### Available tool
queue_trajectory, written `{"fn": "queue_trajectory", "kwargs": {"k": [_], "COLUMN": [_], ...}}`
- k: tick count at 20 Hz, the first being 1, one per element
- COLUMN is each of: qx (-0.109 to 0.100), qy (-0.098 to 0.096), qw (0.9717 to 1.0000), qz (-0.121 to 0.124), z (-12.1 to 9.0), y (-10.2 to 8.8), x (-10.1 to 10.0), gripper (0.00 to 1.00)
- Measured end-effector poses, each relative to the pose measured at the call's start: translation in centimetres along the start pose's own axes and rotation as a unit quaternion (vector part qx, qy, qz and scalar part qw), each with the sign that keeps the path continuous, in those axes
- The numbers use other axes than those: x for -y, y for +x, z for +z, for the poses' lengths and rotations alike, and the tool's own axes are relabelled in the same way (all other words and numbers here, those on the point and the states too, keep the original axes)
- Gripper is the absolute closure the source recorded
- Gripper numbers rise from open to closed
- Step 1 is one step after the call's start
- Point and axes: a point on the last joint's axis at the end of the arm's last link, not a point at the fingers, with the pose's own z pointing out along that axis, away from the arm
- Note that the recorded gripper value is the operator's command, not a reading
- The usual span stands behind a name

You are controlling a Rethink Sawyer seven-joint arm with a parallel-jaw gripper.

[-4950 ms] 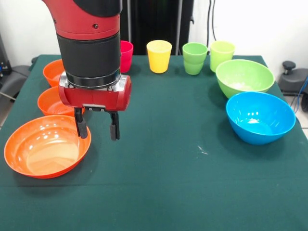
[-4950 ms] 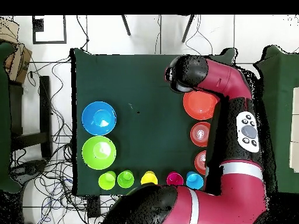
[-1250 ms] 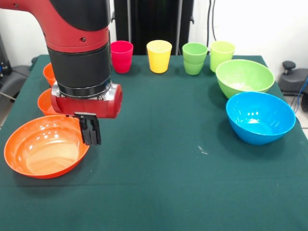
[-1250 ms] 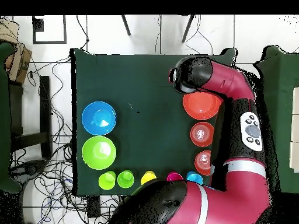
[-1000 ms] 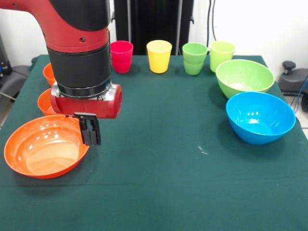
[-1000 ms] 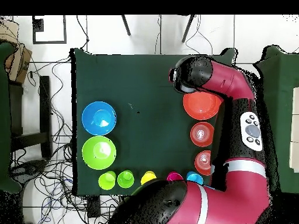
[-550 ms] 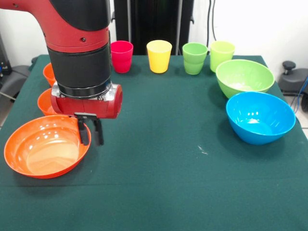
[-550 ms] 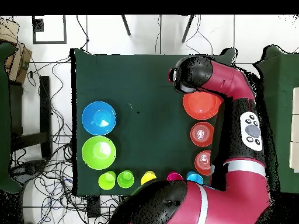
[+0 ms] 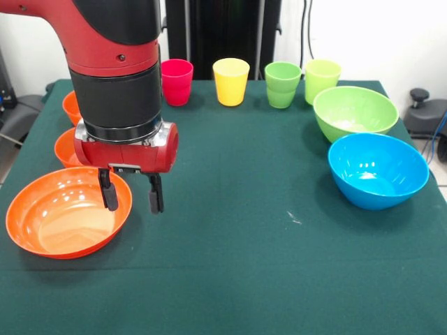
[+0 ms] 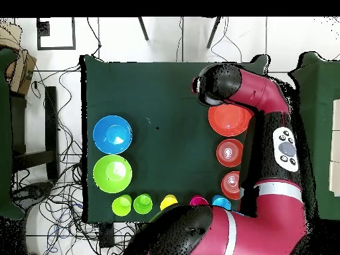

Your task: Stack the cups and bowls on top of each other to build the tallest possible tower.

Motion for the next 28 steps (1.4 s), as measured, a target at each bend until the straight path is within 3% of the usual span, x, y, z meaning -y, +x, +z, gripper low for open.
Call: {"fn": "queue_trajectory", "kwargs": {"k": [18, 28], "qx": [0.009, 0.008], "qy": [0.001, -0.001], "qw": [0.9999, 0.9999], "qz": [0.010, 0.014], "z": [0.3, 1.5], "y": [-0.2, 0.2], "x": [1.5, 2.0], "gripper": [0.00, 0.00]}}
